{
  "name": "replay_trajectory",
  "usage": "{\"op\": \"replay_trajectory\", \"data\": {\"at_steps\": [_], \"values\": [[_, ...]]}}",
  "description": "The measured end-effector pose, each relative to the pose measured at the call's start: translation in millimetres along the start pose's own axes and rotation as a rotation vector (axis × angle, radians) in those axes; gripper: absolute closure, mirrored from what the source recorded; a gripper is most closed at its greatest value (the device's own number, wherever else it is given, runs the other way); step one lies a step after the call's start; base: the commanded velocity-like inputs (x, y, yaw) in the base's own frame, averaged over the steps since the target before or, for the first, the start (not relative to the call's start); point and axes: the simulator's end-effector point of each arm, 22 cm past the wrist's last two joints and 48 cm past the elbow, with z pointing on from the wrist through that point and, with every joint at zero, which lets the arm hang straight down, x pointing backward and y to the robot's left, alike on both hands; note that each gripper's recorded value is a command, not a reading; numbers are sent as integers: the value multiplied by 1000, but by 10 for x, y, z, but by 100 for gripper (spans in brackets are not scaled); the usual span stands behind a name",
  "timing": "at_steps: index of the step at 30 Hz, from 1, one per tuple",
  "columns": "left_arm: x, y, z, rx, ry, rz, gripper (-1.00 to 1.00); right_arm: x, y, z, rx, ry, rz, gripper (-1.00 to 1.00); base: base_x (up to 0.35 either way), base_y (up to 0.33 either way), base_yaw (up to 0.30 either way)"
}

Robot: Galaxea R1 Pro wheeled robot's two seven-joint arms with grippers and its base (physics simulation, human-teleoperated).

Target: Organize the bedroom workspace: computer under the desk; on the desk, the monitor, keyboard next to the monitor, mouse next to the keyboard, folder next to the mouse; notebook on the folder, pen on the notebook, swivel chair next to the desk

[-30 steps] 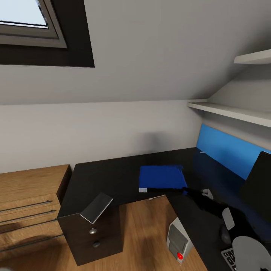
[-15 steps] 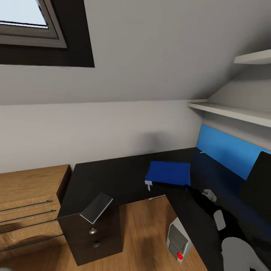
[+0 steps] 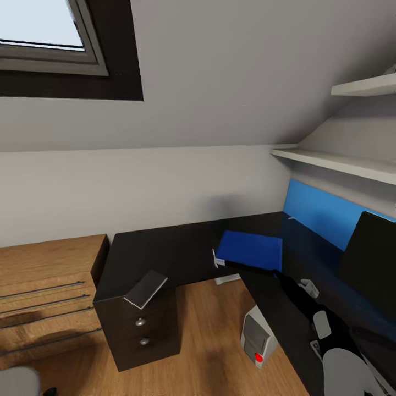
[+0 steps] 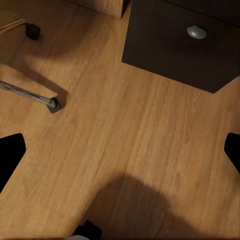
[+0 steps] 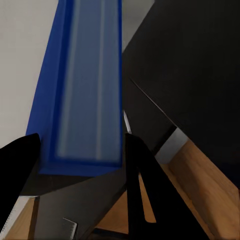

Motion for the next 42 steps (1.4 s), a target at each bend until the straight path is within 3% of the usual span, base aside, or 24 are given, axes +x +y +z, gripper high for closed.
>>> {"op": "replay_trajectory", "data": {"at_steps": [42], "values": [[5,1,-1,0,2,0,-100,135,-12,8,-11,24,30,100,-4,0,-53]]}}
